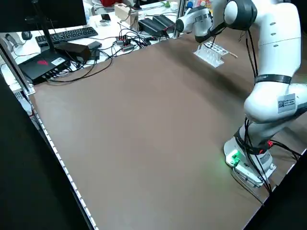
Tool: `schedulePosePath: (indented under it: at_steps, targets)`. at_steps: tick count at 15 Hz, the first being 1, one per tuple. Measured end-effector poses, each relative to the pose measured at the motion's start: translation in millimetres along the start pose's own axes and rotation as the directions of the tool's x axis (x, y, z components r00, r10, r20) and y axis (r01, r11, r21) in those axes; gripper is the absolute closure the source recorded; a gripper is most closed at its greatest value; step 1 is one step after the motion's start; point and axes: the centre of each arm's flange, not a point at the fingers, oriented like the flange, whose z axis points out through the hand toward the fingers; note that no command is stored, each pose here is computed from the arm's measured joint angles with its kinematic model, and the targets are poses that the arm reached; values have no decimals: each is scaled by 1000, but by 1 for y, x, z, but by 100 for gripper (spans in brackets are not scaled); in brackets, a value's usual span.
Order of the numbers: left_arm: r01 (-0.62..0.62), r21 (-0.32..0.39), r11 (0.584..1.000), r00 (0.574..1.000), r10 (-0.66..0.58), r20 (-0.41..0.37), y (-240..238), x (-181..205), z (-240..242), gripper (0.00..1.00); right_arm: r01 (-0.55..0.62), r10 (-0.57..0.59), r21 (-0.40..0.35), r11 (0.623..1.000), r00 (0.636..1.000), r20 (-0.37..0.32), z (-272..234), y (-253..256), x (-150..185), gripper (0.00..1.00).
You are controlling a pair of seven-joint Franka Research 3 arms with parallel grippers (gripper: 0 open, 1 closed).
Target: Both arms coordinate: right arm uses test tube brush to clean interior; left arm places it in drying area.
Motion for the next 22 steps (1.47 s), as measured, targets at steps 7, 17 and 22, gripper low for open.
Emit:
schedulePosePath:
  at_steps: [7, 17, 22]
  targets:
    - [530, 4, 848, 848, -530, -2, -5, 0, 0, 77, 0, -1, -18, 1000, 999, -49, -99, 0, -67, 0]
    - [817, 53, 574, 570, -818, 77, -37, 23, -3, 77, -52, 47, -63, 997, 997, -66, -128, 30, -107, 0]
    - [851, 38, 524, 518, -849, 110, -58, 49, -7, 77, -10, 4, -77, 997, 998, -69, -115, 24, -132, 0]
